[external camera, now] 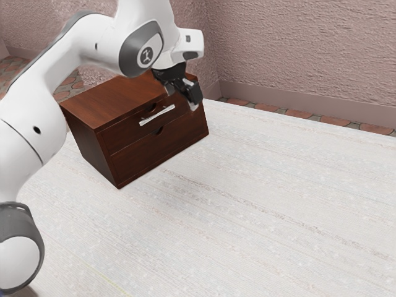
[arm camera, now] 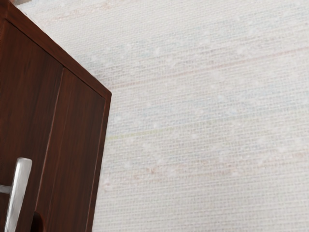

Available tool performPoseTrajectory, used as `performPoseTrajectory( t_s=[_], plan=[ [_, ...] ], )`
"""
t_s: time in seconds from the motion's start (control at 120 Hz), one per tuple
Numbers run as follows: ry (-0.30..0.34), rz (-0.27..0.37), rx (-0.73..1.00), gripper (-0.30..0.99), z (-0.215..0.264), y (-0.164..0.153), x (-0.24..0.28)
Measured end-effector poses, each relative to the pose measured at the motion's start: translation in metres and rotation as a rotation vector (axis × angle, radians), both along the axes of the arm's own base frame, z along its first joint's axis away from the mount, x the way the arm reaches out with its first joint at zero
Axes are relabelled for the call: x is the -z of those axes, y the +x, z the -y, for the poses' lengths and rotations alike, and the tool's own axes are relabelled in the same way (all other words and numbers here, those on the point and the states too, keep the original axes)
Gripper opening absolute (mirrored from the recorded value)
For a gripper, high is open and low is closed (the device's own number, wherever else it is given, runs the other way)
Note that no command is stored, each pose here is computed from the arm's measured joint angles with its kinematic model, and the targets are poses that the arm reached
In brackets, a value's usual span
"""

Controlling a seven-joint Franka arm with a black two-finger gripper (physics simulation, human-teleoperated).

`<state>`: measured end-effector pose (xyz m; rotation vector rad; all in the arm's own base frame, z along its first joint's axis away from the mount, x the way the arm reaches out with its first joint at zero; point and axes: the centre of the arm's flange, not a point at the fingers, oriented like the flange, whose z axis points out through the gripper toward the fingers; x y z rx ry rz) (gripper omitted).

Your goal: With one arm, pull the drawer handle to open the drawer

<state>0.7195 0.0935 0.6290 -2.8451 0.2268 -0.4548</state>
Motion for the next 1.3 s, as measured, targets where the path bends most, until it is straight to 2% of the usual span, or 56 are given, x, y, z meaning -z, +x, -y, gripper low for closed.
performPoseTrajectory(
  t_s=[0.083,0.183,0.283,0.417,0.55,0.775,1.033,1.3],
  plan=[
    [0.014,-0.038,0.036,0.62,0.006,0.007,0.010],
    [0.085,-0.113,0.014,0.62,-0.006,0.007,0.026],
    [0.101,-0.158,0.009,0.62,-0.010,0.005,0.031],
    [0.106,-0.151,0.022,0.63,-0.012,0.014,0.041],
    [0.118,-0.116,0.041,0.64,-0.013,0.022,0.045],
    [0.211,-0.063,0.015,0.64,-0.045,0.023,0.036],
    [0.280,-0.073,0.004,0.63,-0.061,0.021,0.036],
    [0.305,-0.110,-0.016,0.62,-0.072,0.016,0.037]
  ],
)
